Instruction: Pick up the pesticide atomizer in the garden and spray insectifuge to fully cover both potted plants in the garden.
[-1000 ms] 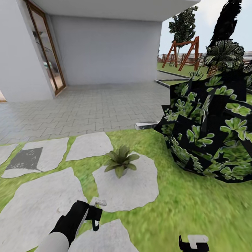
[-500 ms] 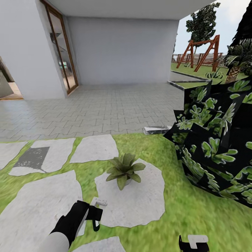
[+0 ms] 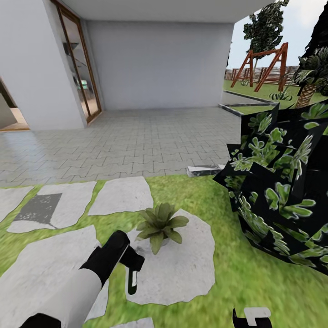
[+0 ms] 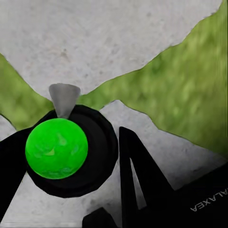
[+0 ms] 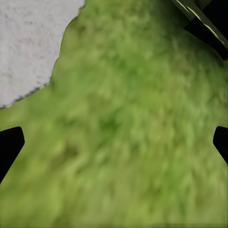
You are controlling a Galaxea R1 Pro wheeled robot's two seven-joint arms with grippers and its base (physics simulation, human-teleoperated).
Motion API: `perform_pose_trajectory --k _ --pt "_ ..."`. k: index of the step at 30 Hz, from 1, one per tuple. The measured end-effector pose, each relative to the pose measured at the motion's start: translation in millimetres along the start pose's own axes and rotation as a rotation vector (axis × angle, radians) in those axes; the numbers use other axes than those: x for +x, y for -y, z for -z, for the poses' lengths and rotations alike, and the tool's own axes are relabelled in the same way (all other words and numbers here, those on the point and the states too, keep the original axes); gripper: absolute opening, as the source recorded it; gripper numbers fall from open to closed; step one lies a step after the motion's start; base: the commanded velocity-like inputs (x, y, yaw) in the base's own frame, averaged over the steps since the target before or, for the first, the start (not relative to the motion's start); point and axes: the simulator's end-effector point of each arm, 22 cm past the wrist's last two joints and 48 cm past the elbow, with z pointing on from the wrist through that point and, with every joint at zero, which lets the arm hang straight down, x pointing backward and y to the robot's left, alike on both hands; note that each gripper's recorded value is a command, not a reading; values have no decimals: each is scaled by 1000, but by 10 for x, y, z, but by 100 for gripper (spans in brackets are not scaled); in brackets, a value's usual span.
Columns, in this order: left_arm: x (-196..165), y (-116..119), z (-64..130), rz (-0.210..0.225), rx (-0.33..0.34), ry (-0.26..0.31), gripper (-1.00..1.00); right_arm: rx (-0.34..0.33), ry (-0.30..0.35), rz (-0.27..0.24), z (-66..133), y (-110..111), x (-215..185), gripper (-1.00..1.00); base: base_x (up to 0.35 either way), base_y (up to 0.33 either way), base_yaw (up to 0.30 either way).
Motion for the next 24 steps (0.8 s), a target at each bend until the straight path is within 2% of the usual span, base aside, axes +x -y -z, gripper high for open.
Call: perform_pose_trajectory --k 6,7,20,24 --pt "51 3 -25 -1 0 -12 -100 0 -1 0 2 0 4 100 0 0 0" --pt "182 -232 -27 -18 -46 -43 -100 0 -1 2 1 5 7 100 13 0 0" --pt "211 -205 -48 -14 -36 -46 -100 -1 -1 2 2 1 7 100 19 0 0" --pt "164 -226 -11 -12 -38 -39 -100 -1 -1 2 4 -2 4 100 198 0 0"
